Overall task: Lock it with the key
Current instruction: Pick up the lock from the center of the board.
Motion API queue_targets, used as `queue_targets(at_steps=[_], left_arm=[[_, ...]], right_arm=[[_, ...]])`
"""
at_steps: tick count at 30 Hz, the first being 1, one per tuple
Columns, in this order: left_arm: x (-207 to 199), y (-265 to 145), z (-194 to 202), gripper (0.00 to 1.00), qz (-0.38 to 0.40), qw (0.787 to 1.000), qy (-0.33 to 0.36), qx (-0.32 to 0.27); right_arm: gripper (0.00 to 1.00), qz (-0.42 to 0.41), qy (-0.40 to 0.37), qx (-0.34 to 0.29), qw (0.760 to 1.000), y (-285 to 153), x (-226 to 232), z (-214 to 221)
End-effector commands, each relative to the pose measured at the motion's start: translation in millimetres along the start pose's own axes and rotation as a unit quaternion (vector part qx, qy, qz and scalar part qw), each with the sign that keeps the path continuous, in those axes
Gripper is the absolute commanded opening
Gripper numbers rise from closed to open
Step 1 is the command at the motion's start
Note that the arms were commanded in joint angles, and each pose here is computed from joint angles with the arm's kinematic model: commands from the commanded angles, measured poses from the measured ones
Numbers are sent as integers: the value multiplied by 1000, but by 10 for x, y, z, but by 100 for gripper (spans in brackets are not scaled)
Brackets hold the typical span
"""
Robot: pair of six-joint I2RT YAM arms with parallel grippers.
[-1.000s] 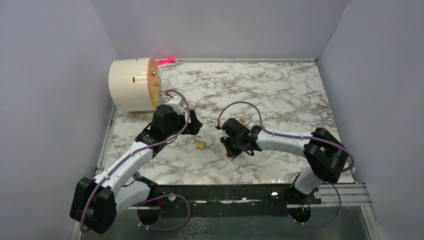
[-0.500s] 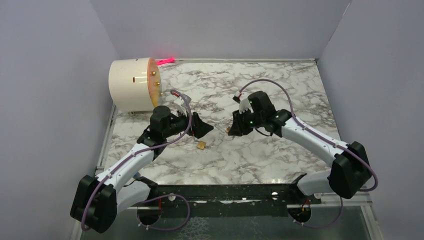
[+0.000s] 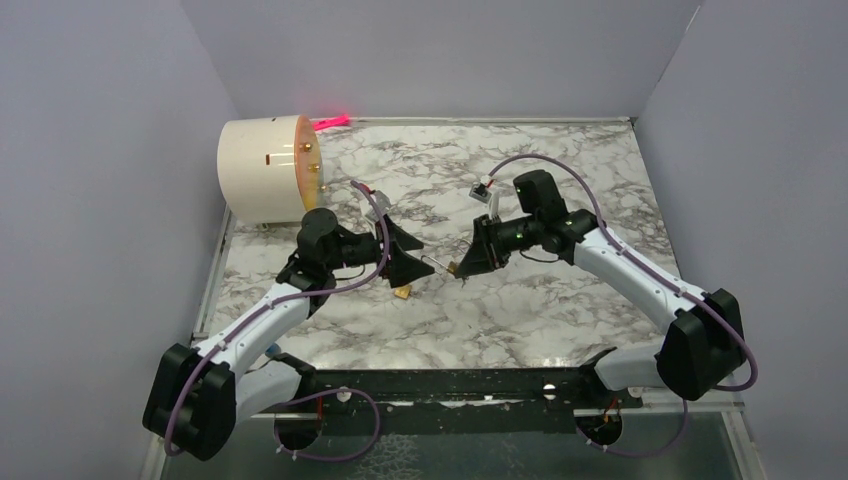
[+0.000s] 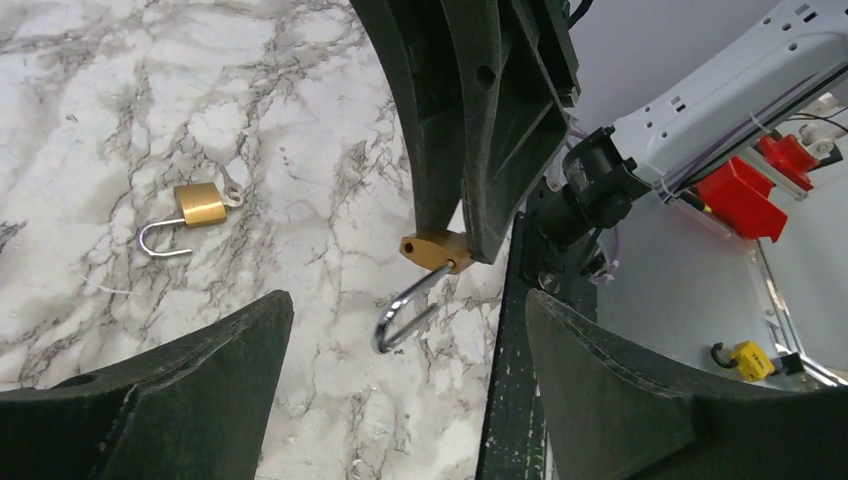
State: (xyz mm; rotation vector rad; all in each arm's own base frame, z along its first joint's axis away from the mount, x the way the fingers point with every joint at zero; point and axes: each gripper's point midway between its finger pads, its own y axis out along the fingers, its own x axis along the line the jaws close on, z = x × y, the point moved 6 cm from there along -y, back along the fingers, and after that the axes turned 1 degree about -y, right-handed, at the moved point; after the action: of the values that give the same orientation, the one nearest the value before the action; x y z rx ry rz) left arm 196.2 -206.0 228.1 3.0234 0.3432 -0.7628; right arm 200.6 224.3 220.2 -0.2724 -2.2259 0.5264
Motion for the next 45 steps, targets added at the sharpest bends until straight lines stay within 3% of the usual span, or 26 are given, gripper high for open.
queue_targets(at_steps=[1, 13, 15, 17, 18, 24, 26, 28, 29, 30, 34, 37, 42, 45], left_arm=[[-48, 30, -145, 84, 27, 998, 53, -10], [-163, 65, -86, 46, 120, 991, 34, 41], [-178, 61, -75, 34, 127, 990, 33, 45], [-169, 64, -57, 3, 129, 990, 30, 48], [-156, 68, -44, 0, 126, 990, 27, 48], [-116, 84, 41, 0, 146, 987, 20, 66], [-121, 92, 32, 0, 160, 984, 20, 72], [-117, 110, -2, 0, 168, 983, 21, 75], [-117, 121, -31, 0, 171, 982, 23, 75], [-115, 133, -60, 0, 172, 982, 25, 74], [-98, 162, -235, 0, 164, 984, 40, 60], [-89, 176, -445, 0, 147, 987, 54, 37], [-164, 164, -866, 0, 128, 988, 72, -40], [-185, 101, -1076, 0, 115, 986, 76, -99]], right_arm=[[1, -70, -9, 3, 998, -120, 285, -42], [1, -68, -3, 4, 998, -153, 326, -35], [1, -66, 0, 5, 998, -156, 325, -35], [1, -63, 1, 4, 998, -158, 322, -37], [1, -62, 2, 4, 998, -160, 323, -39], [3, -60, 5, 5, 998, -155, 325, -80], [14, -37, 2, 0, 999, -168, 300, -141], [55, -5, -11, -7, 1000, -192, 269, -215], [85, 14, -18, -14, 1000, -215, 259, -260], [98, 34, -29, -23, 999, -251, 257, -316], [100, 135, -111, -127, 976, -592, 383, -667], [100, 149, -177, -223, 947, -834, 554, -817], [99, 94, -202, -235, 946, -733, 555, -838], [98, 78, -231, -266, 933, -736, 552, -900]])
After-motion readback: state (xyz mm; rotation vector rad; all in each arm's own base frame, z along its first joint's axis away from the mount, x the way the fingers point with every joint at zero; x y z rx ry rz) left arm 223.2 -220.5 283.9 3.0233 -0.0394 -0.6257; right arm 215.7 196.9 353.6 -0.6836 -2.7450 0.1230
